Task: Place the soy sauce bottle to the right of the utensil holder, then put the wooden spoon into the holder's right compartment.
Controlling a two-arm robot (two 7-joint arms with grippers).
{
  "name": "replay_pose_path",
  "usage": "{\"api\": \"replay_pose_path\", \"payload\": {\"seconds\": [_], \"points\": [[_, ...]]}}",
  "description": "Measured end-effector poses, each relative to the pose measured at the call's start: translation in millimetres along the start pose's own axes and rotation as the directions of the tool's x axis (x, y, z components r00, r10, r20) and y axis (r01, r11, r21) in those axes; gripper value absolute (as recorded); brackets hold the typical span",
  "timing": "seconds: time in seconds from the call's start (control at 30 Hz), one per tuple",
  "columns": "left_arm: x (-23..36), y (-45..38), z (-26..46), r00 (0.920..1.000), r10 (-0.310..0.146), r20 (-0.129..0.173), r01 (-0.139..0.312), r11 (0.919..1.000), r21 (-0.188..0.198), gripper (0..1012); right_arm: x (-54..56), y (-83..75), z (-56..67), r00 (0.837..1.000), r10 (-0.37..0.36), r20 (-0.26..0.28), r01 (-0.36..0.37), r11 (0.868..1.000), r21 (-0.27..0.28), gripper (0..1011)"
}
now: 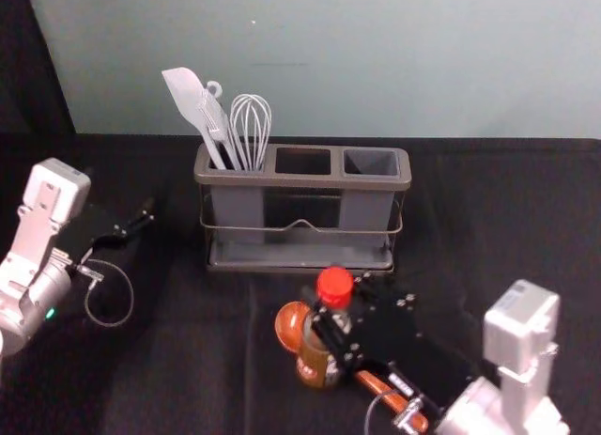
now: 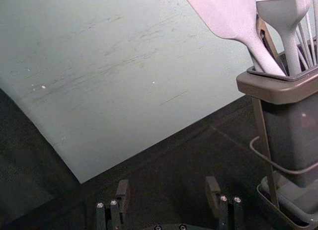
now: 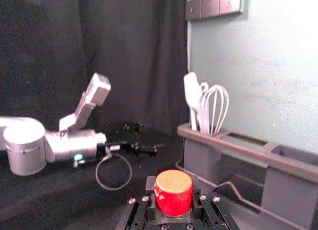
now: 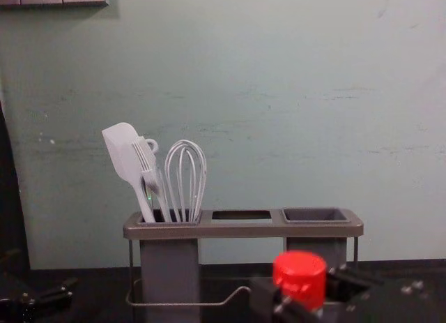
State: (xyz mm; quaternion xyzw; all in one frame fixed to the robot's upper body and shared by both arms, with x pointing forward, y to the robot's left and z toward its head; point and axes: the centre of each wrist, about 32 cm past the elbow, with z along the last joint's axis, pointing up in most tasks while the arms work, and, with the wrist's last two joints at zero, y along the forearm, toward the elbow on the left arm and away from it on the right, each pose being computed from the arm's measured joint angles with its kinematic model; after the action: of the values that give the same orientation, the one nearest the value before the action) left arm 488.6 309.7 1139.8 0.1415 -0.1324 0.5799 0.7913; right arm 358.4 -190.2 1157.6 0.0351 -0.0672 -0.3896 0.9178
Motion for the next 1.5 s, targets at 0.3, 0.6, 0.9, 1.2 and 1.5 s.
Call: {"api": "replay_pose_path", "payload": {"seconds": [0.3,0.6,0.9,1.2,1.5], "points": [[0.0,0.0,0.0,1.0000,0.000,0.000,0.000,1.0000,0.000,1000,20.0,-19.3,15.5,0.997,-0.073,0.020,0.072,0.997,0.038,386],[0.0,0.0,0.0,1.0000,0.000,0.000,0.000,1.0000,0.000,1000,54.0,-39.1,11.9,0.979,-0.201,0.042,0.202,0.979,0.002,386],[0.0,0.0,0.0,1.0000,0.000,0.000,0.000,1.0000,0.000,1000,92.1,-36.7,4.9,0.963,-0.266,0.050,0.267,0.963,-0.023,386],[0.0,0.0,0.0,1.0000,0.000,0.000,0.000,1.0000,0.000,1000,127.3,-8.1,-0.1,0.969,-0.242,0.046,0.244,0.969,-0.028,386],[0.0,0.0,0.0,1.0000,0.000,0.000,0.000,1.0000,0.000,1000,150.5,17.0,-10.2,0.966,-0.258,0.011,0.258,0.966,-0.030,386]]}}
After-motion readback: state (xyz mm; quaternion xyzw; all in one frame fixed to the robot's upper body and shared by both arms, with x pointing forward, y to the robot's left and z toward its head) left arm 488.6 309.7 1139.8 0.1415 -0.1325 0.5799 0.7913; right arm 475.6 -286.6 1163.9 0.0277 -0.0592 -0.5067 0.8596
